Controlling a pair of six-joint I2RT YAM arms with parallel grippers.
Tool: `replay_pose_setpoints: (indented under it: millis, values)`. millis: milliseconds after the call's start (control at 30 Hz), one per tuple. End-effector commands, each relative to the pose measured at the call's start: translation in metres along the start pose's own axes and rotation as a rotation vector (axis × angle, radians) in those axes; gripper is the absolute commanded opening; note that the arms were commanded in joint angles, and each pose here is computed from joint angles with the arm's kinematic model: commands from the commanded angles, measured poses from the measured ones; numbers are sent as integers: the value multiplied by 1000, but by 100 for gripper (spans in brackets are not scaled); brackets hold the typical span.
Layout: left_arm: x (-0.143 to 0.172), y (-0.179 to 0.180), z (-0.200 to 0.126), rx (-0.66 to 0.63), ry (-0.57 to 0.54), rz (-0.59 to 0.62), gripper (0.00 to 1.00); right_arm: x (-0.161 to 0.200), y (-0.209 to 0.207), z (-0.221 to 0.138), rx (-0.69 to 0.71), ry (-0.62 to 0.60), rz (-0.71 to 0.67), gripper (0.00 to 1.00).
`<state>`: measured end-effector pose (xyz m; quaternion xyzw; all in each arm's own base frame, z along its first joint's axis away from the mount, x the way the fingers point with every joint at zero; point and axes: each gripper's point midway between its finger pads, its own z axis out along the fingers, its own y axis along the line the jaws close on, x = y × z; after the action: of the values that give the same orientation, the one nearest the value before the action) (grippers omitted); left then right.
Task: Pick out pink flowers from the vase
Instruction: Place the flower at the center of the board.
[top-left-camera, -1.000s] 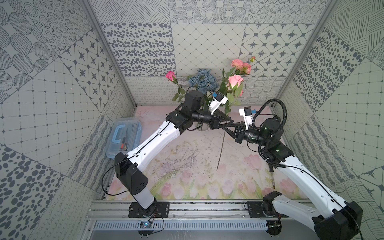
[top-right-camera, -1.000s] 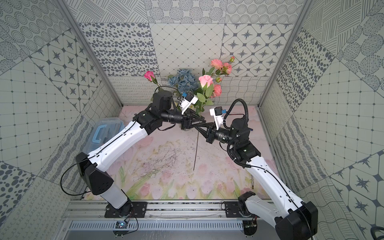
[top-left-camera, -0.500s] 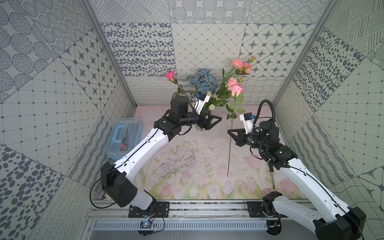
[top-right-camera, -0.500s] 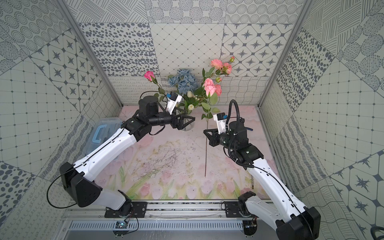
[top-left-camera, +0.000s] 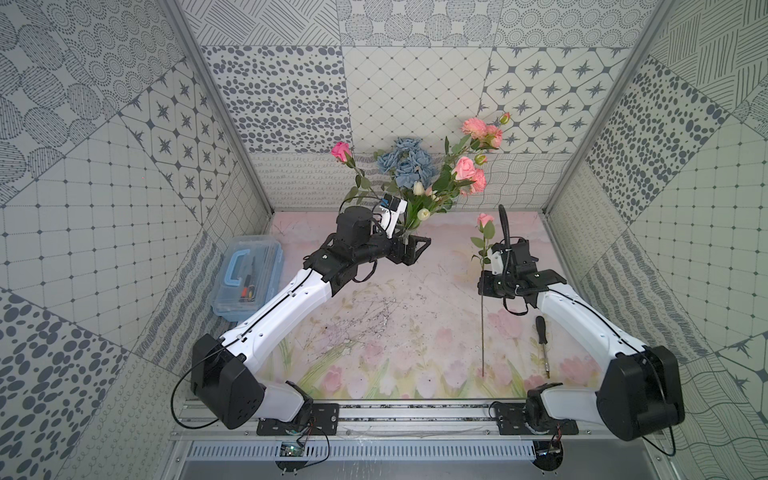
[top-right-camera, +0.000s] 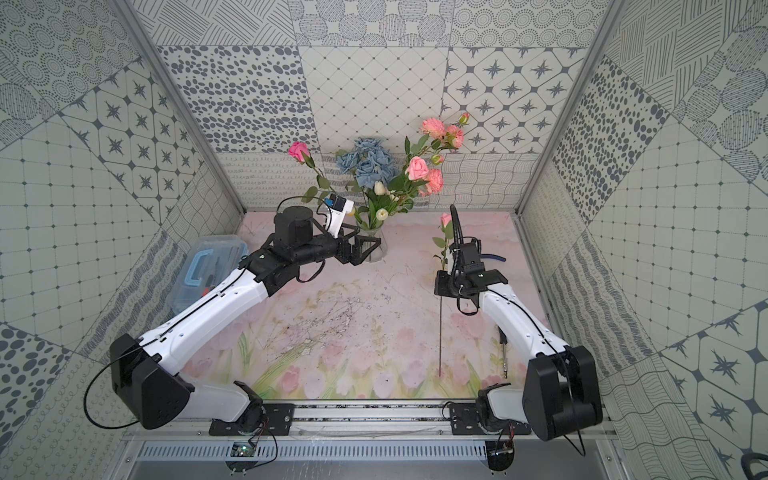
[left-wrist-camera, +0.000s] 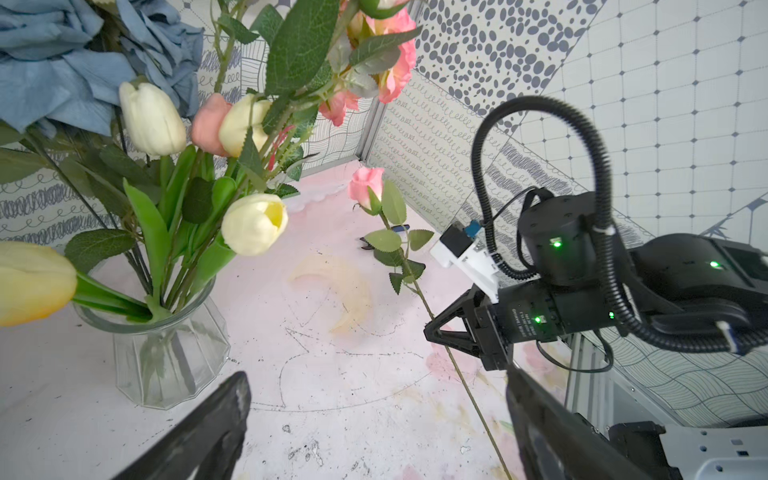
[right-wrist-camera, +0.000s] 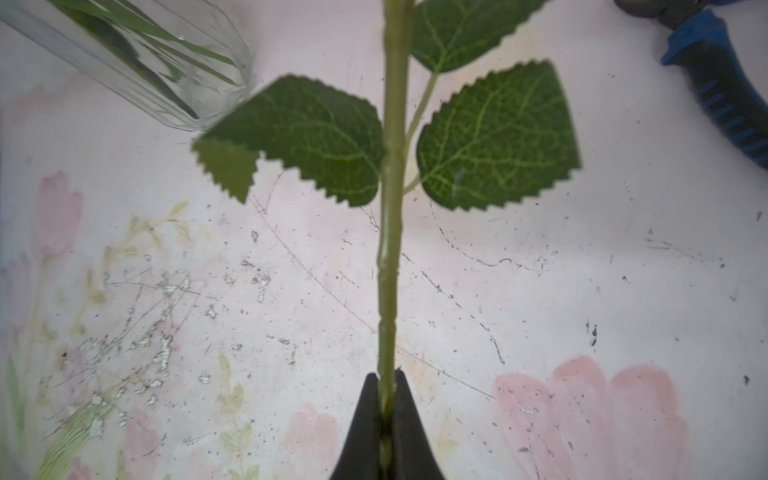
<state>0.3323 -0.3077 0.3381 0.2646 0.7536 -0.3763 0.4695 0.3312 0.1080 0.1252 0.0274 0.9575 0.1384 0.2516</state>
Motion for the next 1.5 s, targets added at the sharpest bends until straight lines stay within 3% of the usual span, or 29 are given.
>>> replay_pose_setpoints:
  millis: [0, 333, 700, 933, 1133, 1267, 1333, 1467]
  values:
    - [-14, 9, -3, -44, -69, 31, 96, -26, -13, 10, 95, -39, -15, 0]
    - [-5, 15, 4, -48, -52, 15, 96, -43, -53, 62, 247, 46, -17, 0]
    - [3, 18, 11, -44, -32, 0, 96, -54, -68, 90, 275, 91, 0, 0]
    - [6, 23, 13, -68, -21, -4, 98, -49, -70, 101, 270, 117, 4, 8]
    - [11, 30, 13, -106, -12, -15, 99, -51, -69, 96, 265, 100, 9, 22]
    - [17, 40, 13, -154, -1, -21, 99, -56, -63, 90, 234, 76, 17, 38]
    - [20, 45, 12, -180, 3, -16, 99, -62, -53, 80, 185, 39, 24, 52]
    - [25, 54, 8, -239, -1, 15, 99, -77, -19, 53, 3, -102, 35, 69]
